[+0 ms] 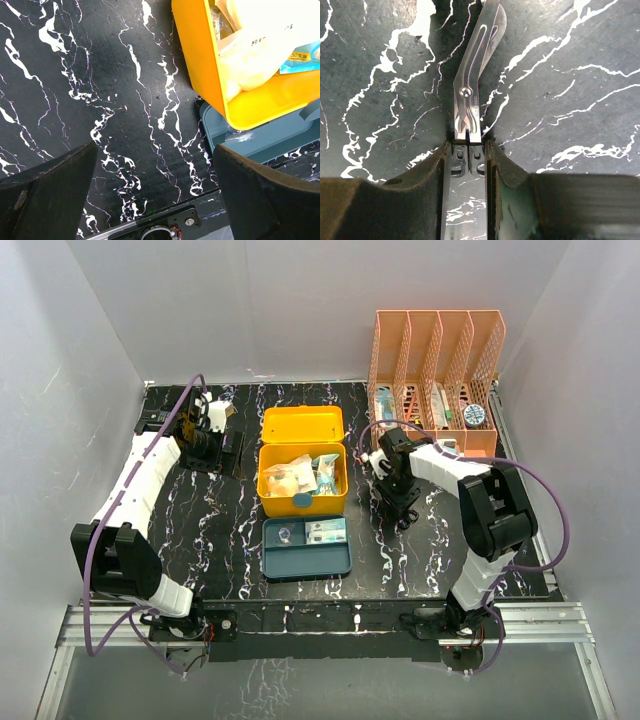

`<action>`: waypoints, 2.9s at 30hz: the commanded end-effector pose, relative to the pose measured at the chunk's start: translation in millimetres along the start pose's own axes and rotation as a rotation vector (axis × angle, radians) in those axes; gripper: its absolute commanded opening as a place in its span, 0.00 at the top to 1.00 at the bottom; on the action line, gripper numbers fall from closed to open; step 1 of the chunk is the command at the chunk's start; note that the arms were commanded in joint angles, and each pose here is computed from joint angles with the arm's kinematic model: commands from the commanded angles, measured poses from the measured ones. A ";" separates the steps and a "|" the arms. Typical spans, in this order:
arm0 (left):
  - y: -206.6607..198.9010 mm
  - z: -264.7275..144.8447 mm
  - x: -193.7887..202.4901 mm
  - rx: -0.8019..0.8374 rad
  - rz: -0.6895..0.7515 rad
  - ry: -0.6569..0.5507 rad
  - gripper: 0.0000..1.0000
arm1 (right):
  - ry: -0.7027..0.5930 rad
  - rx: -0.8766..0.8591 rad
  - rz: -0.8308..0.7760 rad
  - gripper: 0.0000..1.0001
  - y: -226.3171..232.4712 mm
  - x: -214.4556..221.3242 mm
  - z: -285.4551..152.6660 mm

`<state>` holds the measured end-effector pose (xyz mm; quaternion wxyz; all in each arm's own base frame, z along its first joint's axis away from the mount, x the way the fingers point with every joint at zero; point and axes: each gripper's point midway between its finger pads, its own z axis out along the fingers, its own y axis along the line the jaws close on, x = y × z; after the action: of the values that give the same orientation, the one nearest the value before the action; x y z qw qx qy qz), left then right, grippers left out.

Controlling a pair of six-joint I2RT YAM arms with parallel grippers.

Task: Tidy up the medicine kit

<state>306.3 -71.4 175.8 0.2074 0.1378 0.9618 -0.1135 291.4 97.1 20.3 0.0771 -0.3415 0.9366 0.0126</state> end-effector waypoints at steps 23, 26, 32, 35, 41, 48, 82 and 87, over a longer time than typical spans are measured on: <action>2.8 -8.1 -9.4 -0.016 0.001 -0.021 0.01 | -0.466 0.138 -0.185 1.00 57.5 -106.8 -184.9; 3.9 -7.1 -9.8 -0.021 0.001 -0.020 0.01 | -0.480 0.129 -0.234 1.00 76.8 -113.3 -191.4; 7.7 -4.3 -9.9 -0.039 -0.003 -0.016 0.01 | -0.487 0.082 -0.395 1.00 139.1 -120.3 -196.8; 8.2 -3.1 -10.0 -0.041 -0.009 -0.016 0.01 | -0.462 0.069 -0.462 1.00 166.5 -117.5 -194.1; 8.8 -2.7 -9.6 -0.045 -0.014 -0.014 0.01 | -0.437 0.041 -0.556 1.00 206.6 -113.7 -188.1; 7.8 -4.1 -6.0 -0.044 -0.014 -0.016 0.01 | -0.390 -0.023 -0.675 1.00 238.7 -98.6 -173.1; 6.7 -4.9 5.1 -0.042 -0.013 -0.001 0.01 | -0.142 -0.098 -0.949 1.00 266.4 -54.0 -56.0; 6.1 -6.1 4.1 -0.040 -0.013 -0.004 0.01 | -0.132 -0.099 -0.944 1.00 262.5 -54.8 -44.9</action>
<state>307.9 -64.9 167.7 0.1985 0.1291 0.9669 -0.0953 149.6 318.8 68.3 0.0959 -0.7288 0.6773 0.0318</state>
